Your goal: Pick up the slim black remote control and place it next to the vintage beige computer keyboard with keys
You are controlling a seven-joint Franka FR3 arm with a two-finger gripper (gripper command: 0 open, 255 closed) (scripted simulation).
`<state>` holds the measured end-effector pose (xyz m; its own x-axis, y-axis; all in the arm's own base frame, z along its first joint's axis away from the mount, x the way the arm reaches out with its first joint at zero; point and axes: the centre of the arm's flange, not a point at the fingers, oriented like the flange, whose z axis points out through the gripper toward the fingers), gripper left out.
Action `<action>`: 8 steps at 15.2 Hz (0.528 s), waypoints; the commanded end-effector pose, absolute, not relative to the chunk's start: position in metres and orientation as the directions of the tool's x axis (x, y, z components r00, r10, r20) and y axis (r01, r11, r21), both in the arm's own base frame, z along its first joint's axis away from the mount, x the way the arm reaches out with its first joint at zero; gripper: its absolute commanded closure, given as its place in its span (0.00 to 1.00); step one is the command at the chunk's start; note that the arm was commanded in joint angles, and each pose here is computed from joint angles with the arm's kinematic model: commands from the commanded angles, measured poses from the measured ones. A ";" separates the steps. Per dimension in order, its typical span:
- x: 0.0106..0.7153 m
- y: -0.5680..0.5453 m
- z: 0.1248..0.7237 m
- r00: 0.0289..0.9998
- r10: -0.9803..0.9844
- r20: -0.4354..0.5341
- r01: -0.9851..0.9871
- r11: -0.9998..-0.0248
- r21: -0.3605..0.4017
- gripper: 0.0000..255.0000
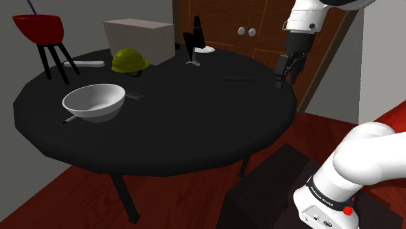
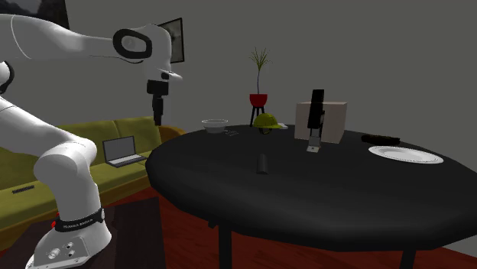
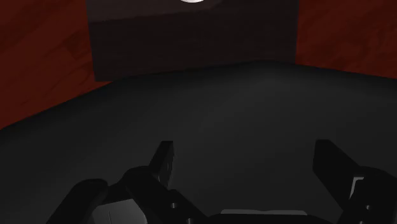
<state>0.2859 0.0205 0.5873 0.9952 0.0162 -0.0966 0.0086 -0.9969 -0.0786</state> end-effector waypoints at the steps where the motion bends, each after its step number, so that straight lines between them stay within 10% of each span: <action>1: 0.286 0.020 0.587 0.995 0.016 -0.097 0.009 -0.997 -0.079 0.00; 8: 0.337 -0.050 0.563 0.976 0.203 -0.080 0.196 -0.977 -0.086 0.00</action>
<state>0.3308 -0.0394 0.5660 0.9817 0.1718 -0.0826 0.1648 -0.9826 -0.0856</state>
